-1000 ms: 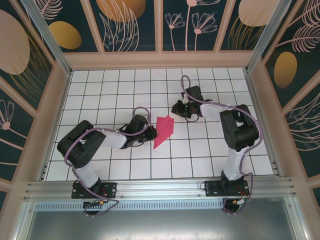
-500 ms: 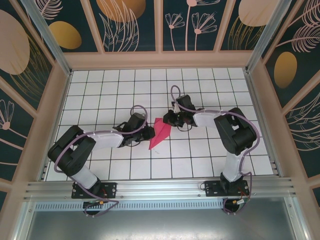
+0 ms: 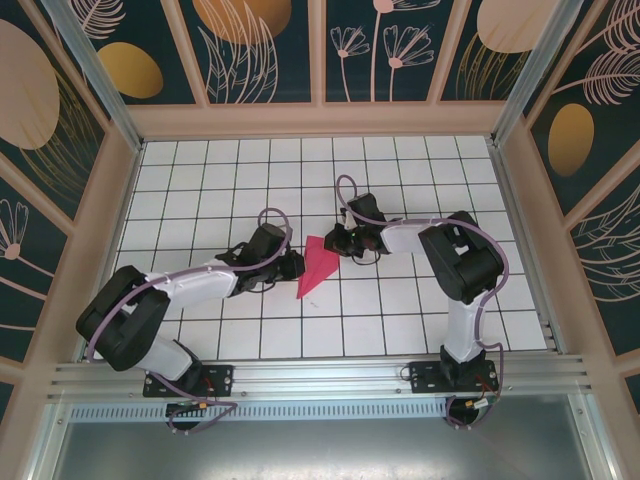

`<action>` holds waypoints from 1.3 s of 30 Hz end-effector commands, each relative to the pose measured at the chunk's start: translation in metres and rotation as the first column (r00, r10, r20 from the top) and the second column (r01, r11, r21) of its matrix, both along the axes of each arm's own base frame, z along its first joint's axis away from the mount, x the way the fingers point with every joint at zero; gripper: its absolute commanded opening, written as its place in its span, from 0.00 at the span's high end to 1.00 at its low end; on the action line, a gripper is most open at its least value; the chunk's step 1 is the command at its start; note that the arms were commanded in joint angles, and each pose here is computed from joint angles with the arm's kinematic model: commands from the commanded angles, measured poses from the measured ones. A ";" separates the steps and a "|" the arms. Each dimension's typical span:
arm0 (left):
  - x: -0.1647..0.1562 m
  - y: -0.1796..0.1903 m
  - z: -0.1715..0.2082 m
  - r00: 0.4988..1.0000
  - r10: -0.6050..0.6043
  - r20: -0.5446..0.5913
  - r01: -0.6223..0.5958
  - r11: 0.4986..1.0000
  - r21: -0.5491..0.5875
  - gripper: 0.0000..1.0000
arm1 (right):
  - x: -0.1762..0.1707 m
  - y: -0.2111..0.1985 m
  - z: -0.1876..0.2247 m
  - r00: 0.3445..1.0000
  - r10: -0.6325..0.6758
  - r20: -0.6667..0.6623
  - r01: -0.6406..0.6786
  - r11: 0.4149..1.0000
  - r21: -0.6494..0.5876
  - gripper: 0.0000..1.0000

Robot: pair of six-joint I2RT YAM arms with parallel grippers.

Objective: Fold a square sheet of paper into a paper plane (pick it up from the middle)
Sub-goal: Fourth fold the wing at the center of the table.

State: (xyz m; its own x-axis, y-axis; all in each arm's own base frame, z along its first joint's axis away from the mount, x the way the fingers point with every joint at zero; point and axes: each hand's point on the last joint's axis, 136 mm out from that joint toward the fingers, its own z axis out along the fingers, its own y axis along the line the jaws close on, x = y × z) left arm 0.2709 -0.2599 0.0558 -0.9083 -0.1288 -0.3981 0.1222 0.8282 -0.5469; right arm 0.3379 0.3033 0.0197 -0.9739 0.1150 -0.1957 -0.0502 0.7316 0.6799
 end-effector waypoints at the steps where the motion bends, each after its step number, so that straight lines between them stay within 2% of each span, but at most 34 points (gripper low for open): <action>1: -0.007 -0.015 -0.005 0.995 -0.098 -0.017 0.098 0.995 -0.008 0.89 | -0.004 0.001 -0.011 1.000 0.000 -0.026 -0.001 0.999 -0.035 0.87; 7: -0.006 -0.025 -0.025 0.989 -0.133 -0.059 0.135 0.990 0.028 0.95 | -0.002 0.002 -0.005 1.000 0.004 -0.013 -0.004 1.000 -0.028 0.88; 14: -0.003 -0.002 -0.054 0.995 -0.035 -0.094 0.049 0.988 0.147 0.99 | 0.000 0.004 0.014 1.000 0.012 0.024 -0.012 1.000 -0.003 0.87; 15: -0.007 0.001 -0.068 0.992 -0.028 -0.123 0.048 0.985 0.164 1.00 | 0.001 0.004 0.019 0.999 0.011 0.035 -0.011 1.000 0.000 0.87; 19: -0.021 0.004 -0.085 0.985 -0.033 -0.171 0.061 0.985 0.162 1.00 | 0.002 0.007 0.034 0.998 0.022 0.059 -0.023 1.000 0.020 0.85; 24: -0.030 0.009 -0.091 0.982 -0.026 -0.186 0.056 0.986 0.159 1.00 | -0.014 0.031 0.061 0.990 0.103 0.093 -0.114 0.987 0.111 0.86; 33: -0.028 0.006 -0.083 0.986 -0.023 -0.164 0.045 0.990 0.131 1.00 | -0.036 0.034 0.017 0.996 0.088 -0.017 -0.086 0.993 0.084 0.92; 39: -0.035 0.007 -0.082 0.983 -0.045 -0.176 0.067 0.990 0.125 1.00 | -0.033 0.012 -0.022 0.998 0.021 -0.059 -0.024 0.998 -0.062 0.95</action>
